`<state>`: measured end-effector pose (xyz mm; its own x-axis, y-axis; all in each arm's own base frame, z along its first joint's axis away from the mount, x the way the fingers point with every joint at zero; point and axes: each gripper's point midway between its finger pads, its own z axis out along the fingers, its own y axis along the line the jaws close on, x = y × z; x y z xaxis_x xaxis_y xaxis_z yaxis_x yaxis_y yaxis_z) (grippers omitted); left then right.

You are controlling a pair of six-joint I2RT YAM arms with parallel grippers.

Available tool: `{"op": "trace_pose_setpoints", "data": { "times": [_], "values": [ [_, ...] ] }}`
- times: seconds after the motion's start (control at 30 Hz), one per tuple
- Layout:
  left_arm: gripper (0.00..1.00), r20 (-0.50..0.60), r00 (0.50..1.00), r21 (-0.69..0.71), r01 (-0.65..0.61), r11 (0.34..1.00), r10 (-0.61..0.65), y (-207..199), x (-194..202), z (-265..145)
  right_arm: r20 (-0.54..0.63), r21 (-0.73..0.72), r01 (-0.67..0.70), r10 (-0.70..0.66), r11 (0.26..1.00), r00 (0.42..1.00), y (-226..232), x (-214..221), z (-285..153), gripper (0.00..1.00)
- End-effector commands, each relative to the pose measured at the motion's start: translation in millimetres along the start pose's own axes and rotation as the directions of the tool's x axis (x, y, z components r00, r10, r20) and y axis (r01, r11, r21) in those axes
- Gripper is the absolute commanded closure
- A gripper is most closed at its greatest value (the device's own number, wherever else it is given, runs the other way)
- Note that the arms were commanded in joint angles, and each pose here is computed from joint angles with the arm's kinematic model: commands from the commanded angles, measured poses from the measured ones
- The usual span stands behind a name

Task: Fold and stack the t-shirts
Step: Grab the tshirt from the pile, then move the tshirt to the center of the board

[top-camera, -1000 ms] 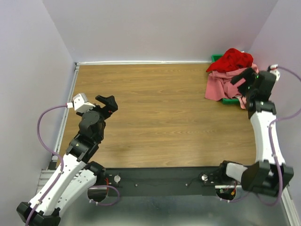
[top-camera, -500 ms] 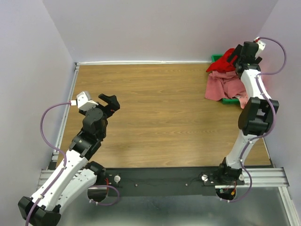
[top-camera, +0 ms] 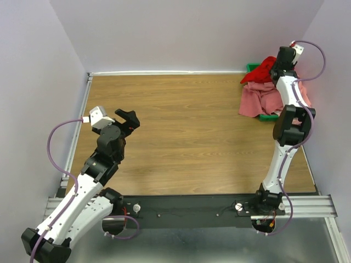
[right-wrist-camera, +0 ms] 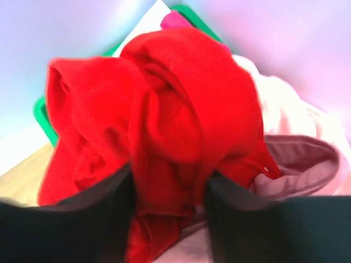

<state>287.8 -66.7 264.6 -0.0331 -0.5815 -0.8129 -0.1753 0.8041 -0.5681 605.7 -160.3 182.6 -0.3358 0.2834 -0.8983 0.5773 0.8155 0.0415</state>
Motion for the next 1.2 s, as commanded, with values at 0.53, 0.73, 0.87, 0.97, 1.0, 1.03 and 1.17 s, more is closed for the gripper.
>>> {"op": "trace_pose_setpoints", "data": {
  "times": [0.53, 0.73, 0.87, 0.97, 1.0, 1.03, 1.17],
  "values": [
    [0.01, 0.023, 1.000, -0.051, -0.009, 0.999, 0.010, 5, 2, 12, 0.389, -0.237, -0.063, 0.154, 0.969, 0.908, 63, -194, -147, 0.95],
    [0.01, 0.002, 1.000, -0.056, -0.028, 0.998, 0.028, 3, 8, 17, 0.578, -0.337, -0.052, 0.250, 0.940, 0.776, 56, -284, -227, 1.00],
    [0.01, -0.015, 0.999, -0.042, -0.037, 0.998, 0.036, -1, 11, 19, 0.644, -0.474, -0.013, 0.357, 0.881, 0.677, 58, -330, -293, 1.00],
    [0.01, -0.018, 0.999, -0.031, -0.033, 0.999, 0.032, -3, 11, 17, 0.656, -0.573, 0.042, 0.427, 0.818, 0.622, 60, -349, -342, 1.00],
    [0.01, -0.016, 0.999, -0.027, -0.030, 0.999, 0.030, -3, 10, 17, 0.640, -0.608, 0.051, 0.452, 0.792, 0.622, 62, -350, -353, 1.00],
    [0.01, -0.013, 1.000, -0.025, -0.027, 0.999, 0.027, -3, 10, 17, 0.623, -0.644, 0.073, 0.467, 0.761, 0.628, 67, -349, -363, 1.00],
    [0.01, -0.005, 1.000, 0.001, -0.014, 1.000, 0.014, -8, 4, 12, 0.518, -0.822, 0.264, 0.470, 0.505, 0.715, 114, -321, -418, 1.00]
  ]
}}
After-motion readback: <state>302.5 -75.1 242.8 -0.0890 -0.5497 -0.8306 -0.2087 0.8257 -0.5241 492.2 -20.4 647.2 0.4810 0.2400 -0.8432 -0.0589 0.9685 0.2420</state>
